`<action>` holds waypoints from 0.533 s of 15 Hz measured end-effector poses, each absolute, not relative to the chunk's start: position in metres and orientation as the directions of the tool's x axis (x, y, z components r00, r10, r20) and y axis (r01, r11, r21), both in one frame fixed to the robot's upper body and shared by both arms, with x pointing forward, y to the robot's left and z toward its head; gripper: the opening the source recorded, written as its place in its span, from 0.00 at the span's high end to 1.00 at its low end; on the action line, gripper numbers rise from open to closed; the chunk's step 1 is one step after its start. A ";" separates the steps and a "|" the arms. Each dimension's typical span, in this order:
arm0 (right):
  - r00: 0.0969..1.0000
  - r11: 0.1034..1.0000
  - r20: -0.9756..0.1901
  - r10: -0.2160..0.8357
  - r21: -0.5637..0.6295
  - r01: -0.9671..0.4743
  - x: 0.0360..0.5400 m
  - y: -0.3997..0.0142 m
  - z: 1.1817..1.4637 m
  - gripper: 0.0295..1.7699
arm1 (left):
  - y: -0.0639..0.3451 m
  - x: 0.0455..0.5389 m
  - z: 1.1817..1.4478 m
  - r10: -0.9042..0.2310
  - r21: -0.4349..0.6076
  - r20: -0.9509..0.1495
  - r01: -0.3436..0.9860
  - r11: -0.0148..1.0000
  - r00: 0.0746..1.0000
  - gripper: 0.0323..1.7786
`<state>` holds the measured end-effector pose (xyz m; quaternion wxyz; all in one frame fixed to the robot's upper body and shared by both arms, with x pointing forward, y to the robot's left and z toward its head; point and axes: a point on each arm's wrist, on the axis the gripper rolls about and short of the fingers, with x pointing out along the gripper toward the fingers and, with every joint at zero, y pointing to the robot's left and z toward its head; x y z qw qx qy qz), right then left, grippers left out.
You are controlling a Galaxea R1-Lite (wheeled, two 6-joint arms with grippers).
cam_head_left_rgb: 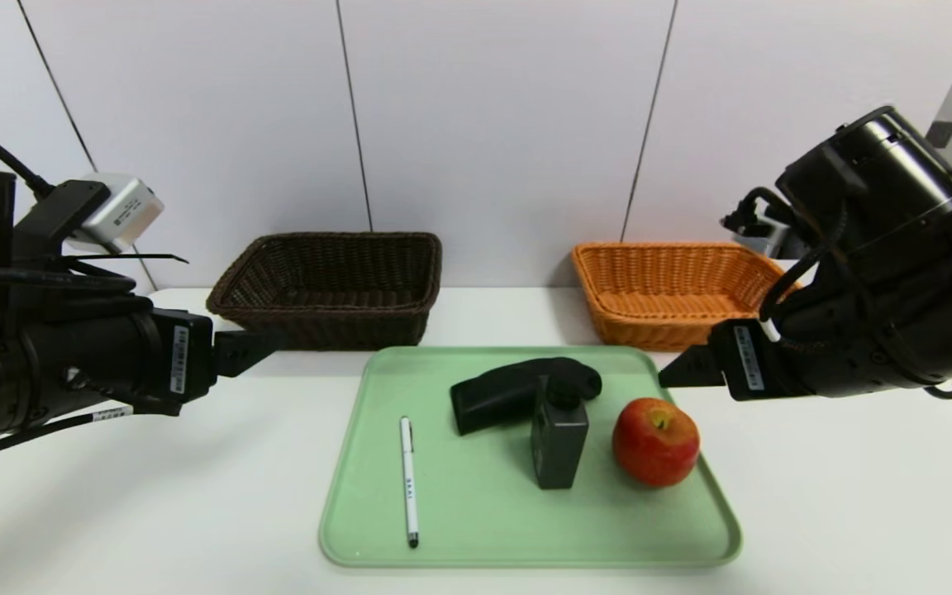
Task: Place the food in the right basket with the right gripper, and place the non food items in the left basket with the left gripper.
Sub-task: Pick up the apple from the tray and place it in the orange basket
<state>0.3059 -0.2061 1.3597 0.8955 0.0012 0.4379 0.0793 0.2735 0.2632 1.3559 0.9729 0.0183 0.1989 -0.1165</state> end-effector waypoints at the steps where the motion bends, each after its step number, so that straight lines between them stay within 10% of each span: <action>1: 0.595 0.988 -0.792 0.138 0.073 -0.132 0.310 -0.203 1.357 0.04 | 0.262 0.275 1.356 -0.219 -0.009 -0.401 0.236 0.972 0.889 0.05; 8: 0.527 0.992 -0.843 0.112 0.068 -0.103 0.339 -0.180 1.329 0.04 | 0.254 0.281 1.352 -0.236 -0.004 -0.437 0.261 0.965 0.868 0.05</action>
